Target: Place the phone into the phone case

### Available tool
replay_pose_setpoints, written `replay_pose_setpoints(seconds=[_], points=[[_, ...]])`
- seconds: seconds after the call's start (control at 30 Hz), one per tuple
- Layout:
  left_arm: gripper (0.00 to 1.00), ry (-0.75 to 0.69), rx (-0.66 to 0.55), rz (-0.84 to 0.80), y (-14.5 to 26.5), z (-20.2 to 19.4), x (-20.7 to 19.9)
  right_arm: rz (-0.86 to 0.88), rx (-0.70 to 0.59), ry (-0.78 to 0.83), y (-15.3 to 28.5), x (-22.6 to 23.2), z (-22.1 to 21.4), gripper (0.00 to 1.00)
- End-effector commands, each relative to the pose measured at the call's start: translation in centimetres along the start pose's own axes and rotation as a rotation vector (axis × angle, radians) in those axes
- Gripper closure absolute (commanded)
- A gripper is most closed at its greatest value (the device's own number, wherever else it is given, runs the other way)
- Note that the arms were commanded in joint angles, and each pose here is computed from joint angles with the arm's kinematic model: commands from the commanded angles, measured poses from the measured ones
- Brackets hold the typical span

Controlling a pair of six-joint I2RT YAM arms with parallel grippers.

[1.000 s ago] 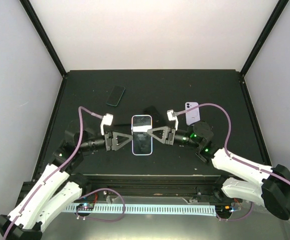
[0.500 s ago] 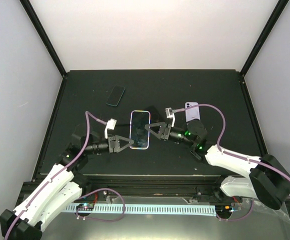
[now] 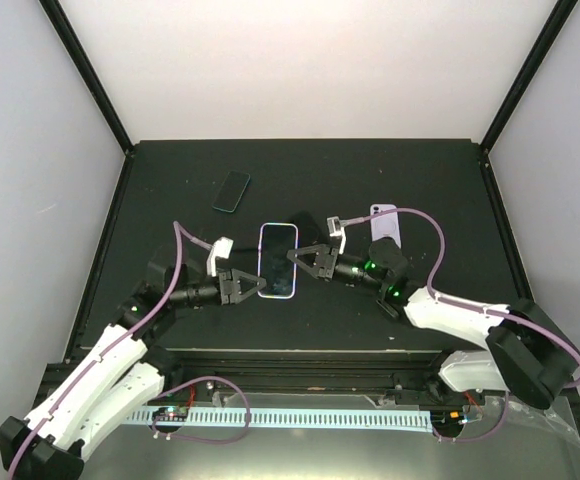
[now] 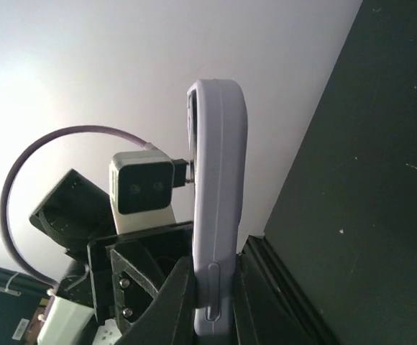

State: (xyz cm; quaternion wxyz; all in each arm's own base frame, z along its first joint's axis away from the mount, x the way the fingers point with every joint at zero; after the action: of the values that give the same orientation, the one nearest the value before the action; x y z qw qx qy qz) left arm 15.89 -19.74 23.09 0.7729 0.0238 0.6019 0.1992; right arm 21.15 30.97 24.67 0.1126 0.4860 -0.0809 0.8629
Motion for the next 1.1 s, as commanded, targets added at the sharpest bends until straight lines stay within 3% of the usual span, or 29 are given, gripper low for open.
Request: replay_pose_setpoints(seconds=[0.0,0.07,0.17,0.27,0.6,0.9,1.07], points=[[0.56,-0.047,-0.096,0.129,0.8,1.6,0.5,0.011,-0.02,0.077,0.0,-0.1,0.9,0.99],[0.42,-0.05,-0.137,0.2,1.4,2.0,1.3,-0.048,0.021,0.094,0.0,-1.7,0.2,0.99],[0.28,-0.068,-0.181,0.268,2.0,2.5,2.1,-0.143,0.09,0.124,-0.3,-4.5,-1.2,0.99],[0.02,-0.085,-0.206,0.308,2.3,2.8,2.8,-0.199,0.137,0.134,-0.6,-6.9,-2.3,0.99],[0.01,-0.099,-0.215,0.416,2.4,3.0,5.1,-0.325,0.366,0.111,-2.4,-13.9,-6.1,0.99],[0.01,-0.091,-0.23,0.468,2.1,3.8,6.3,-0.561,0.432,0.061,0.4,-19.2,-7.0,0.95],[0.01,-0.089,-0.23,0.485,1.9,4.1,6.6,-0.637,0.451,0.075,1.6,-20.0,-6.9,0.83]])
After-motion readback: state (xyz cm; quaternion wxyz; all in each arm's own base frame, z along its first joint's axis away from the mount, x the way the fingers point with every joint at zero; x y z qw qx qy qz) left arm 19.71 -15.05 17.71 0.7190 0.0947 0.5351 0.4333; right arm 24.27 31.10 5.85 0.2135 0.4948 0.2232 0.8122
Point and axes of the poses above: each gripper's point midway between its finger pads, its own y axis back along the fingers, its own x axis along the line the jaws close on, z = x × y, the point moved 2 cm from there along y, back along the fingers, and after that the axes turned 9 degrees about y, right-handed, at the moved point
